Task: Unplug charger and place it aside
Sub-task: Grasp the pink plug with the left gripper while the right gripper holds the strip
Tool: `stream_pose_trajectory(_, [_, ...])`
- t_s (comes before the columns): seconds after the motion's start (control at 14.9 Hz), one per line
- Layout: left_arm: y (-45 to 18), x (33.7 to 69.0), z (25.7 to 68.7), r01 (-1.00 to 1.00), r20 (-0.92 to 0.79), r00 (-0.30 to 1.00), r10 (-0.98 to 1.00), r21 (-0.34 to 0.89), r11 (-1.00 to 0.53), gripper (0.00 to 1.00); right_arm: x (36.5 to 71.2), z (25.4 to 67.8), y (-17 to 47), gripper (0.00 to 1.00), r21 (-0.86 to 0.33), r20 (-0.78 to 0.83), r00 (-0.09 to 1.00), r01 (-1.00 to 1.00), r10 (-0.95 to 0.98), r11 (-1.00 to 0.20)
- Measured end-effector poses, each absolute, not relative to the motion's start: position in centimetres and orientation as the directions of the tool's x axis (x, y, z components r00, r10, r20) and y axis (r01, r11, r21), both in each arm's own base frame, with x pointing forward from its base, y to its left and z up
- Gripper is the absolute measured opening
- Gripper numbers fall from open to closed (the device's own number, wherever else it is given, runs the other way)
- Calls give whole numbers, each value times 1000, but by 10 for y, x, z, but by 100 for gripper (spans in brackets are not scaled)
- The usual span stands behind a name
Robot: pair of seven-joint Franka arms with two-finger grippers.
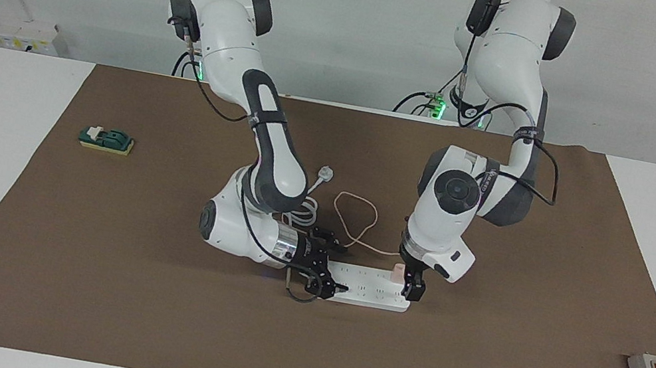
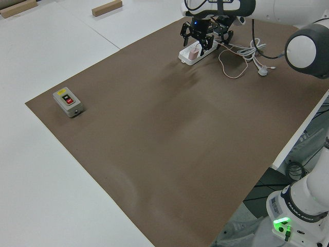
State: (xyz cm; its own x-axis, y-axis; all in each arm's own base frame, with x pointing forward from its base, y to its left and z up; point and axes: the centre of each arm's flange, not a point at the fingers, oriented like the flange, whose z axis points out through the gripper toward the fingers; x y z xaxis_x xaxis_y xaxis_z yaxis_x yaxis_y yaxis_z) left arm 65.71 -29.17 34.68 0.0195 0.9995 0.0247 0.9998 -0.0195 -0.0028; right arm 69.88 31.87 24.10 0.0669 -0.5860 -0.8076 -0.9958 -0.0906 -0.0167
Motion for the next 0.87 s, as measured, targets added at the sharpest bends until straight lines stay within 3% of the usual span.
stream_pose_trajectory(0.87, [-293, 655, 345, 999, 30, 43, 999, -2, -43, 100, 705, 240, 318, 100, -55, -797, 102, -994, -596, -97])
